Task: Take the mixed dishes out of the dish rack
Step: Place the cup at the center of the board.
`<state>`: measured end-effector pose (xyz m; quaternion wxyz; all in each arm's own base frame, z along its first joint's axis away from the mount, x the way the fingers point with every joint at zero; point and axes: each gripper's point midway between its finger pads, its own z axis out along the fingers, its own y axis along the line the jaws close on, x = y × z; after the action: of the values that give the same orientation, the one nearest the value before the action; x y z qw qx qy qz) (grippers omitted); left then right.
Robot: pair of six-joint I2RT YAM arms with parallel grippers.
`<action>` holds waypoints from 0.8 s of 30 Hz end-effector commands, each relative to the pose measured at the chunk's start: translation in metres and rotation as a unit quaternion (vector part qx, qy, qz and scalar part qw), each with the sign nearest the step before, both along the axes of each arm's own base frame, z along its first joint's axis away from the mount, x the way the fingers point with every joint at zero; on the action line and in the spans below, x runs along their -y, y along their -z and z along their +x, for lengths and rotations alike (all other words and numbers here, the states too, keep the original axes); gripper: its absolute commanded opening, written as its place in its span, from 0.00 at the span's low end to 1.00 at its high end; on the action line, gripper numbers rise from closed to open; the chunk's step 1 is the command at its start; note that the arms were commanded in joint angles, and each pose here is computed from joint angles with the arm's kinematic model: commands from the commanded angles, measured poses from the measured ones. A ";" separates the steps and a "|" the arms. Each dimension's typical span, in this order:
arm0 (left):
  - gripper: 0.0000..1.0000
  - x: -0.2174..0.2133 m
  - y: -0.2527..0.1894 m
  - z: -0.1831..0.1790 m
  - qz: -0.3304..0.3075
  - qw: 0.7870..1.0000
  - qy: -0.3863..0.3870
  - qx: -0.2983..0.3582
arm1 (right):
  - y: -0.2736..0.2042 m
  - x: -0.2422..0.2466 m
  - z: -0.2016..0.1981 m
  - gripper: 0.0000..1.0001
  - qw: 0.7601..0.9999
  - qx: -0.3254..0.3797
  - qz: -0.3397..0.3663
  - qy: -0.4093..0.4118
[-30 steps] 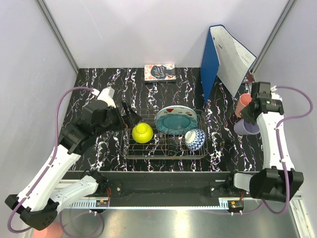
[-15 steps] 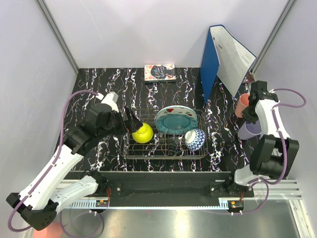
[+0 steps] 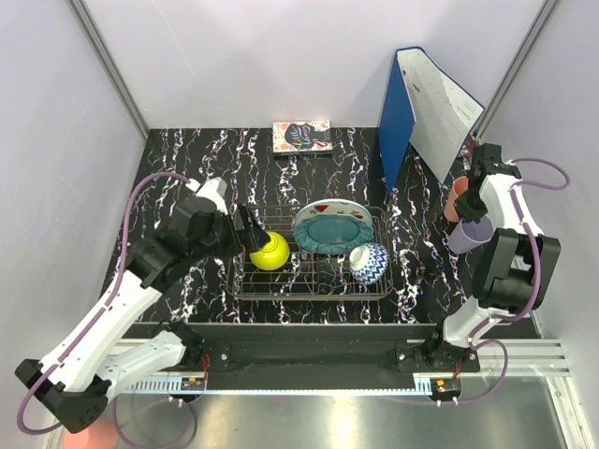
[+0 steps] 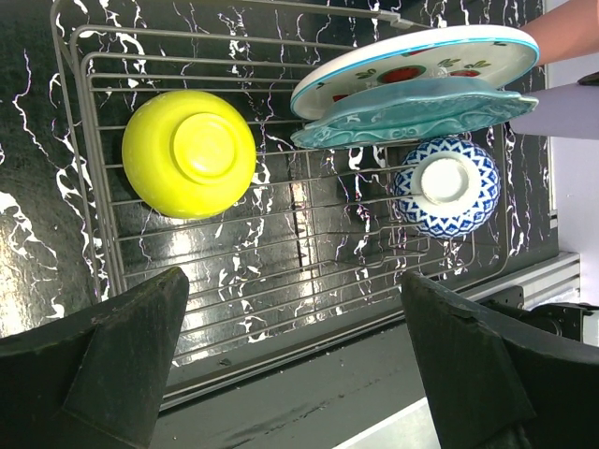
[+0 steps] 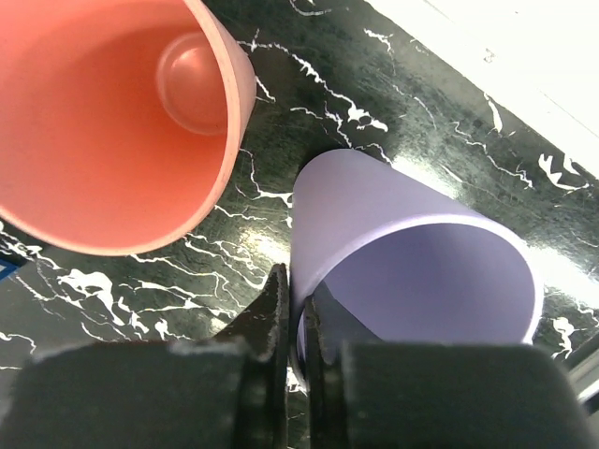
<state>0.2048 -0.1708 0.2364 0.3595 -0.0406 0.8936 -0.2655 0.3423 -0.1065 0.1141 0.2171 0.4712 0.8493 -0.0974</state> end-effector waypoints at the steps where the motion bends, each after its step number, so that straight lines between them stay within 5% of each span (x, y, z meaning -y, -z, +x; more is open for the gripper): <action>1: 0.99 0.003 -0.007 0.010 -0.001 1.000 0.000 0.021 | -0.008 0.005 0.010 0.19 1.000 0.016 -0.007 -0.005; 5: 0.99 0.005 -0.005 0.012 0.004 1.000 0.002 0.019 | -0.012 0.004 0.008 0.47 1.000 0.021 -0.006 -0.011; 8: 0.99 0.005 -0.005 0.012 0.005 1.000 0.001 0.018 | -0.024 0.001 0.007 0.56 0.999 0.039 -0.005 -0.015; 18: 0.99 0.003 -0.010 0.014 0.011 0.999 0.004 0.030 | -0.124 -0.031 0.000 0.64 0.983 0.181 0.039 -0.018; 24: 0.99 0.001 -0.011 0.016 0.019 0.999 0.002 0.037 | -0.256 -0.089 -0.022 0.68 0.933 0.347 0.047 -0.085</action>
<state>0.2101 -0.1697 0.2271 0.3555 -0.0304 0.9015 -0.2451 0.3370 -0.0643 0.2677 0.3831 0.4581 0.8012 0.0376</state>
